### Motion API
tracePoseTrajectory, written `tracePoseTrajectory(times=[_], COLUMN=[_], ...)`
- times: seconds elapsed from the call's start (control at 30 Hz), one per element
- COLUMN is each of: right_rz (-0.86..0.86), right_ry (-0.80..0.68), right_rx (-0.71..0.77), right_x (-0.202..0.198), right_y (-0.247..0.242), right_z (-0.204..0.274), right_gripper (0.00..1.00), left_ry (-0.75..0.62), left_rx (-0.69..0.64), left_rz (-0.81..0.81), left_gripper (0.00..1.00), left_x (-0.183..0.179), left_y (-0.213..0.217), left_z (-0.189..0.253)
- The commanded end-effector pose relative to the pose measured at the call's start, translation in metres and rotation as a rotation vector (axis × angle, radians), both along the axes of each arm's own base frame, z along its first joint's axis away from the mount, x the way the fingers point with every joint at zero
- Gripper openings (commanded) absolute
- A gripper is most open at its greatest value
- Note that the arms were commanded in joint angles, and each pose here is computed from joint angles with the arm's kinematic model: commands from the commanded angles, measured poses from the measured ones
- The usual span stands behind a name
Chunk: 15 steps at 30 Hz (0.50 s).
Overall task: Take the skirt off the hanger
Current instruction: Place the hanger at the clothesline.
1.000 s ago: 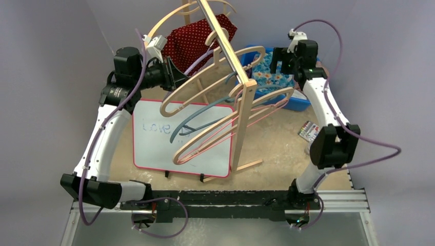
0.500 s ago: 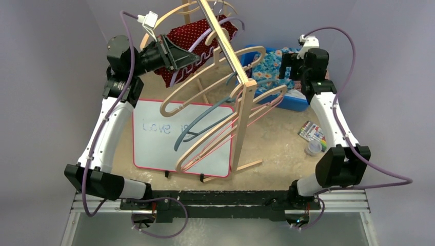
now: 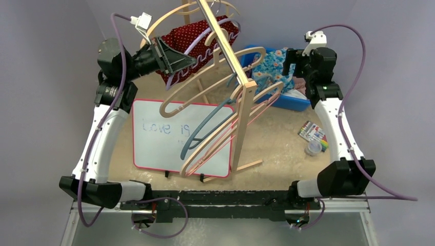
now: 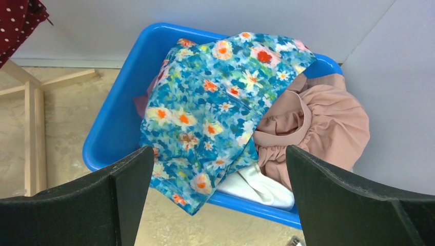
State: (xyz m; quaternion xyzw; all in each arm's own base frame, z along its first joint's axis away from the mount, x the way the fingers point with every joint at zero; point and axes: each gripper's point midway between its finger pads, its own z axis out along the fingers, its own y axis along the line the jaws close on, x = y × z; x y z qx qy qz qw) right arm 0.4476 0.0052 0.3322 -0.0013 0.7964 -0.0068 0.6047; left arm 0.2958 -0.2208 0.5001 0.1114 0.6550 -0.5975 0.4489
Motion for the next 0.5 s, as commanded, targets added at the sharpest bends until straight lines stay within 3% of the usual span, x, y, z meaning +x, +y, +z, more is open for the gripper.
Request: tracePoseTrajectory(times=[0.0,0.47], right_rz=[0.007,0.009], right_ry=[-0.131,-0.203], right_rx=[-0.013,-0.004], right_x=[-0.009,-0.028], right_y=[-0.002,-0.001], right_z=[0.050,0.079], right_gripper=[0.99,0.99], left_ry=[-0.149,-0.086], left_rx=[-0.007,0.027], left_rz=[0.051,0.132], left_gripper=[0.00,0.00], left_x=[-0.020,-0.025], left_y=[0.011,0.021], left_z=[0.030,0.010])
